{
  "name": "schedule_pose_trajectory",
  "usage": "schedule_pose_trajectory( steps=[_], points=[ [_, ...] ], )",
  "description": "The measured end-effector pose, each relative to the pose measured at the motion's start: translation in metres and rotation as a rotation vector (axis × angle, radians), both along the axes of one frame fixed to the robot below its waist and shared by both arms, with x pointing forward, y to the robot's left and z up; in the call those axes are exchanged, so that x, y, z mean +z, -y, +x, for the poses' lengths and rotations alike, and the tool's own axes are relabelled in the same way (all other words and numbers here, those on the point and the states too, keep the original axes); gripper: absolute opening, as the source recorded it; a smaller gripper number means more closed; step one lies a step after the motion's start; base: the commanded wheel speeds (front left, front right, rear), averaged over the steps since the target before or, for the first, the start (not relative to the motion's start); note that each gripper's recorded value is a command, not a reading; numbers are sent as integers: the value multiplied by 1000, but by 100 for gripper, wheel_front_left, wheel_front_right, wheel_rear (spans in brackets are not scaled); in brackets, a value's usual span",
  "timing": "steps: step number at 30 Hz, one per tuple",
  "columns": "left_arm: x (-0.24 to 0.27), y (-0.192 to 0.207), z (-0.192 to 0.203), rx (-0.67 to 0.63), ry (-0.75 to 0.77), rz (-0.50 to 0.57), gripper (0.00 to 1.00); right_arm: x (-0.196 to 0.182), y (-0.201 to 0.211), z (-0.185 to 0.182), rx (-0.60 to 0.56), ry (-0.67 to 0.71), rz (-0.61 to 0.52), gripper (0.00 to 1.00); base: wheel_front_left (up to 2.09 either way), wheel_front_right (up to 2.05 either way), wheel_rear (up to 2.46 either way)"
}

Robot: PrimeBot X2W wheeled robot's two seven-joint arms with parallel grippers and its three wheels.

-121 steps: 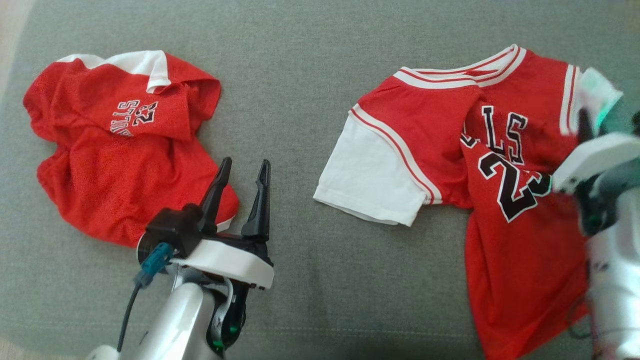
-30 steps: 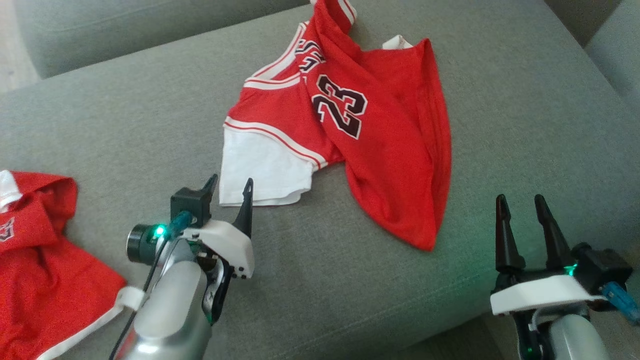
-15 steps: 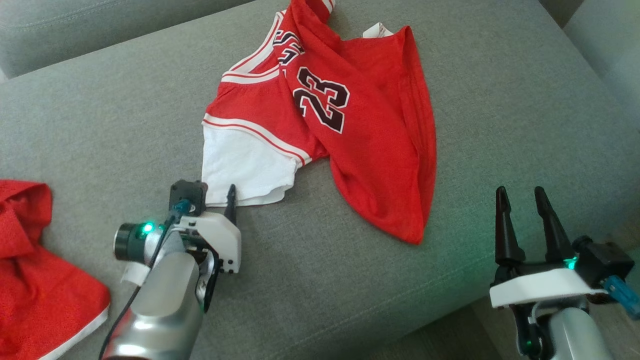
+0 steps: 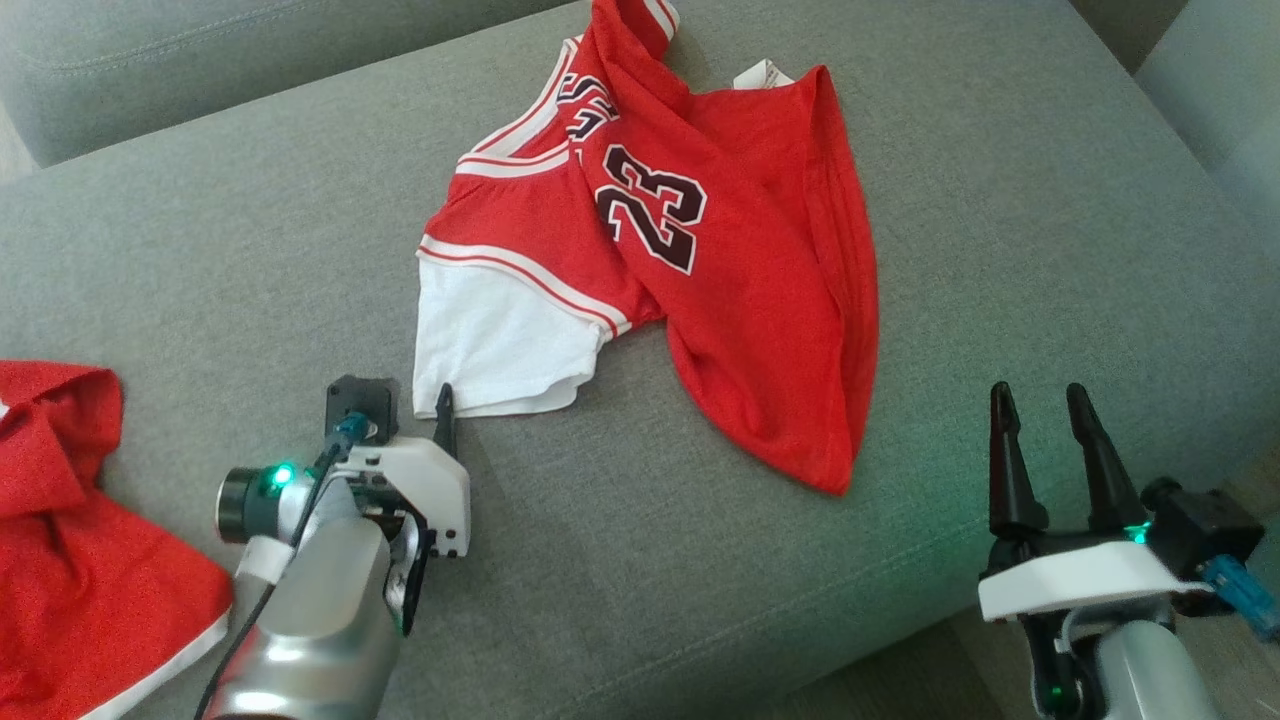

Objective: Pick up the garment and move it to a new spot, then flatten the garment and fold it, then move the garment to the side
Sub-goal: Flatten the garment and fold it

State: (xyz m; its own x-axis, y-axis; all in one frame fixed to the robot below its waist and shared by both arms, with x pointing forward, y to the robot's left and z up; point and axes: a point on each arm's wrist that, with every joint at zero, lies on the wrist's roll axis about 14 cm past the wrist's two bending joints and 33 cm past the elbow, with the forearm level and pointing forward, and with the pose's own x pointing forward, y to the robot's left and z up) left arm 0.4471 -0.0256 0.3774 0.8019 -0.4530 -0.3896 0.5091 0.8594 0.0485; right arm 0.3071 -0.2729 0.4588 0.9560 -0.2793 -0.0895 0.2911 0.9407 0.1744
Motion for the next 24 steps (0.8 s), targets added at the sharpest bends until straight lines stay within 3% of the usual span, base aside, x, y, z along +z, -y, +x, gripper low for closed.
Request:
schedule_pose_trajectory(
  steps=[8,9,10,11,19,24],
  points=[
    [-5,8,-3,-36,-72,-7,100,-1,0,-1,-1,-2,1,100,0,0,0],
    [-6,9,-3,-43,-79,-8,46,-1,0,-1,-1,-3,1,100,0,0,0],
    [-6,11,-4,-53,-86,-11,6,-1,0,-1,-2,-5,2,100,0,0,0],
    [-5,13,-5,-62,-92,-19,0,-2,0,-1,-2,-6,3,100,0,0,0],
    [11,20,-6,-71,-56,-96,0,-9,-10,1,27,-21,31,100,0,0,0],
    [44,21,6,-30,55,-178,0,-33,-35,3,81,-96,150,100,0,0,0]
  ],
)
